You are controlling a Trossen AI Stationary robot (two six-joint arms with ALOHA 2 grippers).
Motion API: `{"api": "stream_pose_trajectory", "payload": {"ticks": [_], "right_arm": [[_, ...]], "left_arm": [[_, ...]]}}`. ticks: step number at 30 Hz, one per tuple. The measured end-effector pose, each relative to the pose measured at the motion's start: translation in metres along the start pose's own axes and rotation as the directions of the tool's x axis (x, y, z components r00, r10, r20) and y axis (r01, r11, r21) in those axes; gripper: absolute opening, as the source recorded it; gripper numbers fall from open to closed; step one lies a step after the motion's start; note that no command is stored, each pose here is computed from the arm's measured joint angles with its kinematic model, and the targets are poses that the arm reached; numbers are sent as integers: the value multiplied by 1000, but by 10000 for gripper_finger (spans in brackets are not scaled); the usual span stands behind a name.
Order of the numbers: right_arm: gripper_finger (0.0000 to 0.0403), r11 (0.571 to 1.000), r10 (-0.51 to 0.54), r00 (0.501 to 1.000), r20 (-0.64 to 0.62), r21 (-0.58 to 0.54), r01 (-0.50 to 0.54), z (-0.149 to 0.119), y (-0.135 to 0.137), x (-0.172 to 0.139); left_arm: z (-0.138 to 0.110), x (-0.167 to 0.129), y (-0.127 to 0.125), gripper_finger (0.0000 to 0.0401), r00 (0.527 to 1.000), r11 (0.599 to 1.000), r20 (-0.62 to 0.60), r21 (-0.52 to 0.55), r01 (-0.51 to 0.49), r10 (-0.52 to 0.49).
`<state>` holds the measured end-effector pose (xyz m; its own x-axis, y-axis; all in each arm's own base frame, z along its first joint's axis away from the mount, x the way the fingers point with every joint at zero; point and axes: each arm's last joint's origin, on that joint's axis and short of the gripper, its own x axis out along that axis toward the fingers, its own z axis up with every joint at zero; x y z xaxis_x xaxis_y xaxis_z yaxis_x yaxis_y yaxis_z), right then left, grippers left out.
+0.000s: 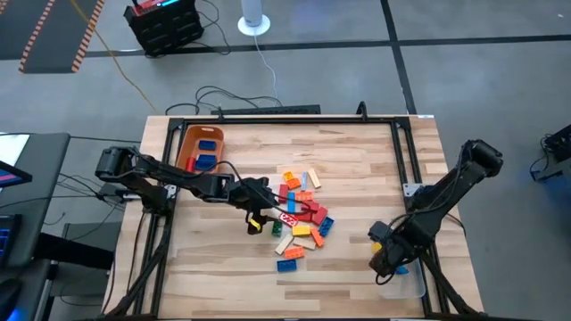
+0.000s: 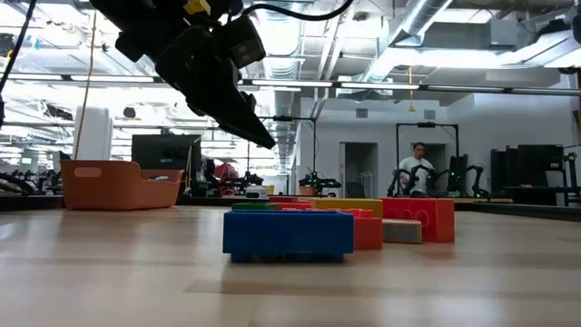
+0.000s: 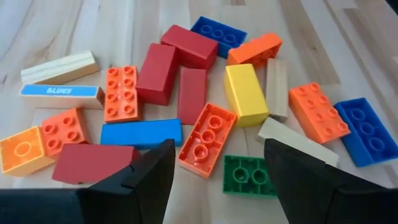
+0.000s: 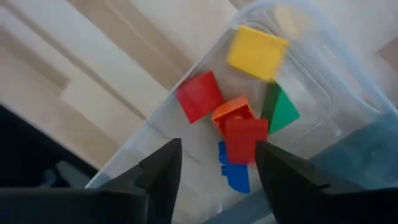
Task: Sort blocks by size
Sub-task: Put the small yellow wooden block into the transparent bin, then put the large orange game piece into the orange bin
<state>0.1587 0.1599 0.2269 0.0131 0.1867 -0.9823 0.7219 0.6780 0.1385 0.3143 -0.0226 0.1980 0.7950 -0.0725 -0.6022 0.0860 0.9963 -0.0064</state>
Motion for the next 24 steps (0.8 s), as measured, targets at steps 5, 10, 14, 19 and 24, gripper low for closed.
{"api": "stream_pose_trajectory", "payload": {"ticks": [5,10,14,19,24], "right_arm": [[243,997,76,980,181,-31,-71,13,-1,-15],[235,988,144,934,327,-106,-116,43,10,-16],[233,965,228,910,346,-202,-165,76,30,-3],[233,962,251,908,334,-191,-196,115,45,22],[233,979,179,933,313,-146,-139,137,57,32]], "left_arm": [[0,0,-7,239,1000,1000,2,-3,16,-16],[0,0,-8,239,1000,999,3,-24,21,-21],[0,0,-8,239,1000,999,1,-30,20,-20],[-1,0,-8,238,1000,999,-10,-40,20,-20],[-6,0,-8,238,998,998,-62,-57,16,-19]]}}
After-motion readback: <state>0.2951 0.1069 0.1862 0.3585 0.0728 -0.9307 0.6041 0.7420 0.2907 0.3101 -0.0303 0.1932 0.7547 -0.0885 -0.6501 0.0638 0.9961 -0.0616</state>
